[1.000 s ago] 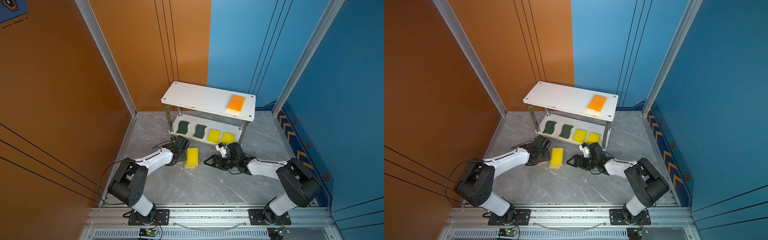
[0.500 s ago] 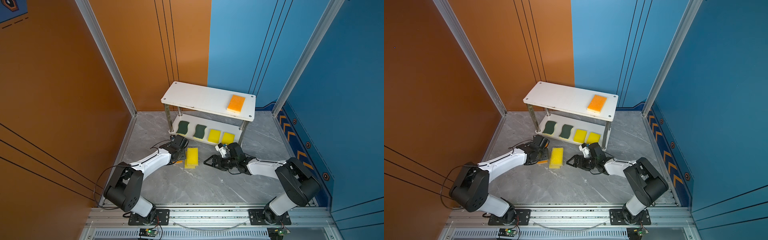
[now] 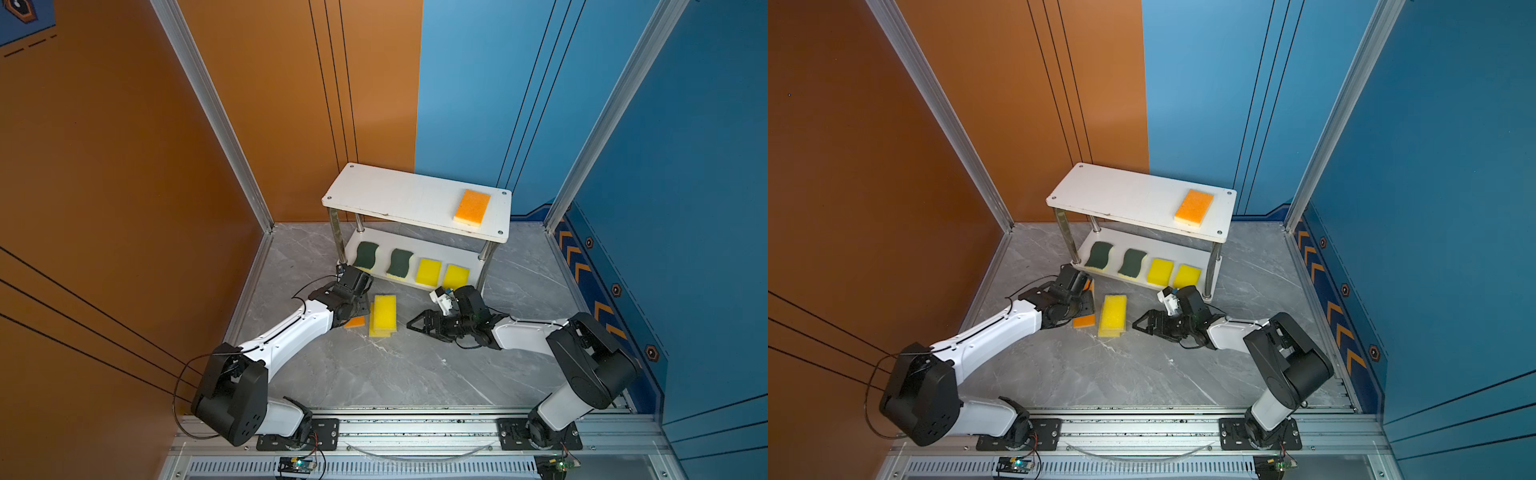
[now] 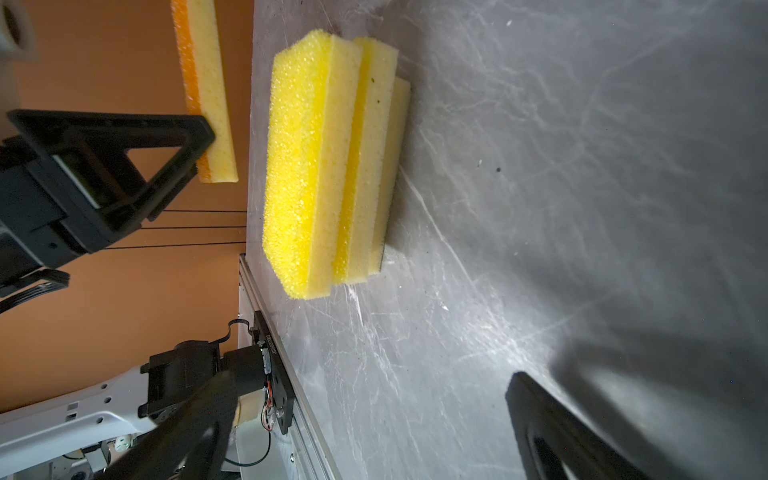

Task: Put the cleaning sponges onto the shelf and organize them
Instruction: 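Lift the orange sponge and carry it up toward the top shelf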

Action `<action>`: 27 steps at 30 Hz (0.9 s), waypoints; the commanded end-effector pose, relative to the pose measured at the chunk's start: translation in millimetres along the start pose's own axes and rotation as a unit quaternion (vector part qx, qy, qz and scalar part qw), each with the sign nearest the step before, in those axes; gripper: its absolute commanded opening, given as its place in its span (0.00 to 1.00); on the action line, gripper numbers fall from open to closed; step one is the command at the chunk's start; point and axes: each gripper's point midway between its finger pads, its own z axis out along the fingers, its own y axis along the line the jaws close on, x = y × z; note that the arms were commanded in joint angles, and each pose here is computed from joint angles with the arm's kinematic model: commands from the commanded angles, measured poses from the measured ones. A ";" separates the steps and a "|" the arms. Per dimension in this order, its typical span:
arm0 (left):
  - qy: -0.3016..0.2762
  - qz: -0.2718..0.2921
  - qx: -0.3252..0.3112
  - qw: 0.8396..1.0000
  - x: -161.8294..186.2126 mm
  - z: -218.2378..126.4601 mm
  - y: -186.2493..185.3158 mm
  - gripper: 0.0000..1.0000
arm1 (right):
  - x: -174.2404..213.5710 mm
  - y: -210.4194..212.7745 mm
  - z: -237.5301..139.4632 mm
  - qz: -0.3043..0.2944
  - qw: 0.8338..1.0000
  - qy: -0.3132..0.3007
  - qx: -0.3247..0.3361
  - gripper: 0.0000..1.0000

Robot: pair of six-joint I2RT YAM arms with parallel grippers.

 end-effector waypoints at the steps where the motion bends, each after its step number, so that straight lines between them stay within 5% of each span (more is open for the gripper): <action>1: -0.009 0.005 0.015 1.000 -11.6 -19.2 -2.5 0.65 | -6.6 10.7 2.1 -0.004 1.000 -0.002 -0.016 1.00; 15: -0.064 0.031 0.136 0.988 -51.4 -88.5 -52.6 0.65 | -7.8 12.6 3.6 -0.003 1.000 -0.001 -0.018 1.00; 27: -0.111 0.090 0.230 0.963 -65.2 -161.5 -103.5 0.64 | -6.9 11.3 4.5 -0.001 1.000 0.000 -0.010 1.00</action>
